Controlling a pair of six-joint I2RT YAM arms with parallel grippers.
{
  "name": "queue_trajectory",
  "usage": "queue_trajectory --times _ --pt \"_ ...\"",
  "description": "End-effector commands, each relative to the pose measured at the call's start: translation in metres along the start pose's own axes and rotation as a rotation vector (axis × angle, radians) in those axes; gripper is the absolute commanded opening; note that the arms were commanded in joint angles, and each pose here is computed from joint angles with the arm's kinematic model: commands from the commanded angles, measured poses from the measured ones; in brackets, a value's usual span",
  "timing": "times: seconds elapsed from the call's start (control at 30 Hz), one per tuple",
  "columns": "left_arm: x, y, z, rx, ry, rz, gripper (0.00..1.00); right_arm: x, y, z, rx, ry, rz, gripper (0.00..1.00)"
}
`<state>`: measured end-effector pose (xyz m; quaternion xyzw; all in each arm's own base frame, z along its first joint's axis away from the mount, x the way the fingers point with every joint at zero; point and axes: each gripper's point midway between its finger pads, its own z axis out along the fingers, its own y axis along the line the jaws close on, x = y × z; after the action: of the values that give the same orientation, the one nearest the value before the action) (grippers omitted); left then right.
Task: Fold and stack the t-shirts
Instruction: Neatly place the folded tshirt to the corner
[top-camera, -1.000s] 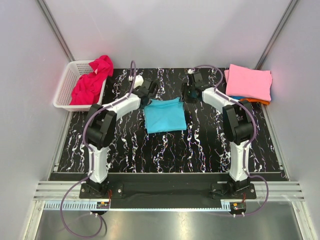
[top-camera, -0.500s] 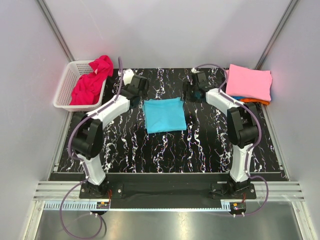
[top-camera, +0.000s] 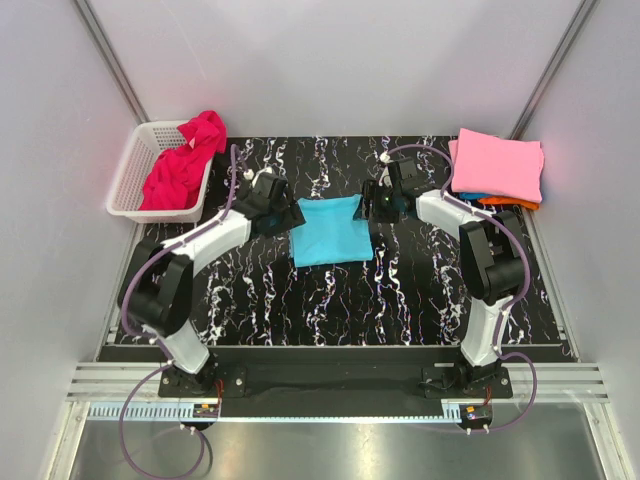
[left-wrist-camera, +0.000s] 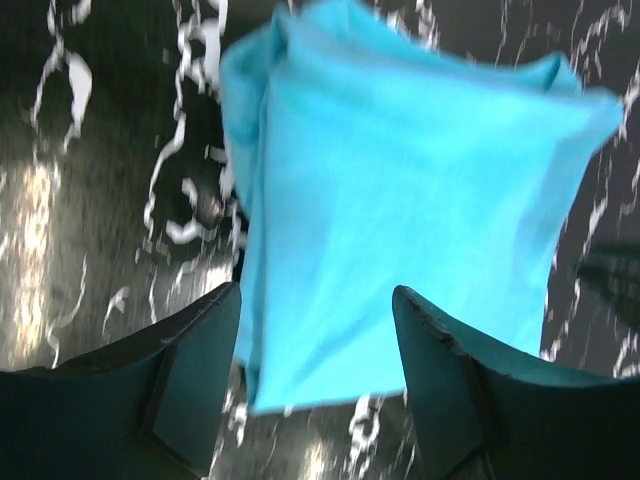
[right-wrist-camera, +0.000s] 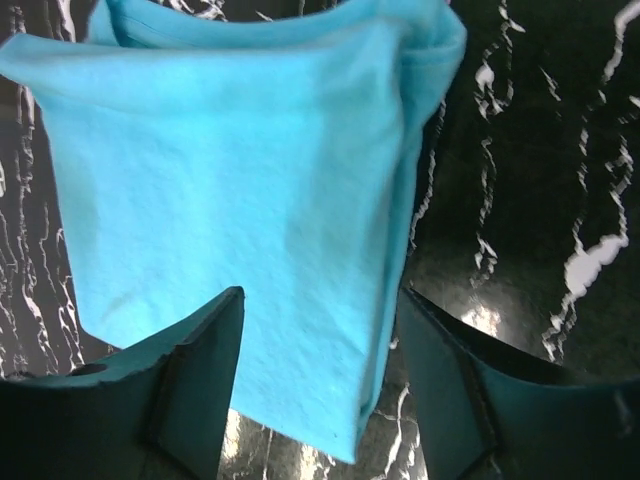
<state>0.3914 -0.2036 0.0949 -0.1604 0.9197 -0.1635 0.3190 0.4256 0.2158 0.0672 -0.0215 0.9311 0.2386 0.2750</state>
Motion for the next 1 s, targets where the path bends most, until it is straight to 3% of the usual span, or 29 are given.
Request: queue_trajectory --times 0.0,0.43,0.77,0.8,0.87,0.97 --pt "-0.013 -0.029 -0.044 0.159 -0.038 -0.012 0.67 -0.010 0.014 0.011 -0.103 -0.032 -0.030 0.68" --pt "-0.024 -0.013 -0.129 0.203 -0.164 0.012 0.69 0.021 -0.013 0.058 -0.070 0.064 0.050 0.58" --pt "-0.025 0.003 -0.157 0.173 -0.206 0.022 0.70 0.042 -0.001 0.073 -0.169 0.156 0.094 0.28" --pt "-0.025 0.005 -0.160 0.170 -0.210 0.023 0.70 0.040 -0.001 0.073 -0.172 0.158 0.093 0.15" --pt "-0.026 0.007 -0.167 0.170 -0.224 0.023 0.70 0.046 -0.002 0.072 -0.166 0.187 0.099 0.00" --pt "-0.025 0.009 -0.174 0.174 -0.225 0.026 0.71 0.045 -0.005 0.065 -0.135 0.189 0.085 0.00"
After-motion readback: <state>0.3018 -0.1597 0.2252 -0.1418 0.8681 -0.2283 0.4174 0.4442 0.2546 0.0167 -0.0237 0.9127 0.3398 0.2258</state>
